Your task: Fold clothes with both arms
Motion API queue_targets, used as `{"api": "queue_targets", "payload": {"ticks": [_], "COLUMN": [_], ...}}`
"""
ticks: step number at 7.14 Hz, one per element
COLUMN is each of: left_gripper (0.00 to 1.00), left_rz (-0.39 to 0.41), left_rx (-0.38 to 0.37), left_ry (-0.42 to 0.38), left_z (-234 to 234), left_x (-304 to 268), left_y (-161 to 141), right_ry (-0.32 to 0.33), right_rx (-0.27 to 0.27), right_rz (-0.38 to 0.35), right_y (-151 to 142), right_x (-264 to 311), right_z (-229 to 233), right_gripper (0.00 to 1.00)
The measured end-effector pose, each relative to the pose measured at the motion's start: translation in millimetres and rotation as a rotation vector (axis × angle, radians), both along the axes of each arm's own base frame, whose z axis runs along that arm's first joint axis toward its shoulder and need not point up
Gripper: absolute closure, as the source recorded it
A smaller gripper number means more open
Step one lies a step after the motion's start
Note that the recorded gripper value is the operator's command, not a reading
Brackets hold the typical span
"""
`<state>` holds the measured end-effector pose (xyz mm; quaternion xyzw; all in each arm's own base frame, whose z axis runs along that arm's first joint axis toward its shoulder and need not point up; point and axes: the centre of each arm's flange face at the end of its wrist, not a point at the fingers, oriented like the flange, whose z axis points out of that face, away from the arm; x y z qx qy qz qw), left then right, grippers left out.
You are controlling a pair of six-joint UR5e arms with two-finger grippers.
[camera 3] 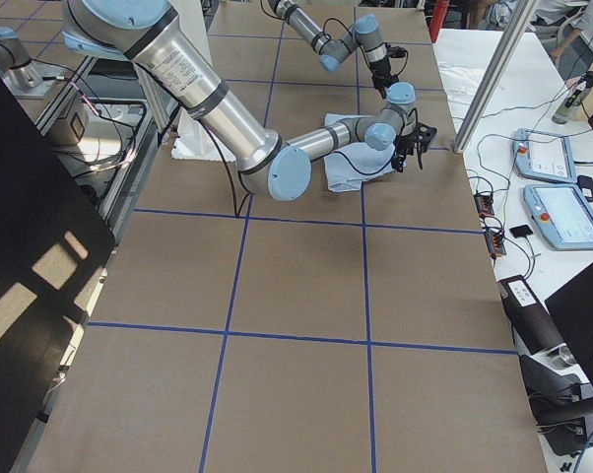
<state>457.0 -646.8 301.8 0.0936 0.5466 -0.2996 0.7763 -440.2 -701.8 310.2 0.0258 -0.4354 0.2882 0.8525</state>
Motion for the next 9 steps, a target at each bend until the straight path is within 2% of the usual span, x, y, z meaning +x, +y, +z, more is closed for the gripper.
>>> {"api": "queue_targets", "payload": {"ticks": [3, 5, 7, 8, 9], "left_gripper": [0.00, 0.00, 0.00, 0.00, 0.00], "left_rz": [0.167, 0.277, 0.419, 0.480, 0.527], "left_rx": [0.257, 0.410, 0.577, 0.619, 0.636], "left_ry": [-0.146, -0.296, -0.470, -0.506, -0.505], "left_z": [63.5, 138.3, 220.0, 246.8, 262.1], "left_x": [-92.3, -197.0, -315.4, -359.3, -394.6], "left_y": [43.1, 67.8, 89.1, 99.7, 107.5], "right_ry": [0.057, 0.067, 0.100, 0.120, 0.137], "right_rx": [0.075, 0.126, 0.177, 0.197, 0.220], "right_rz": [-0.124, -0.219, -0.280, -0.311, -0.353], "right_y": [-1.0, 17.5, 52.9, 80.5, 104.8], "right_x": [99.4, 187.0, 263.3, 296.7, 326.5], "right_z": [87.1, 153.3, 215.6, 244.5, 269.3], "right_gripper": [0.00, 0.00, 0.00, 0.00, 0.00]}}
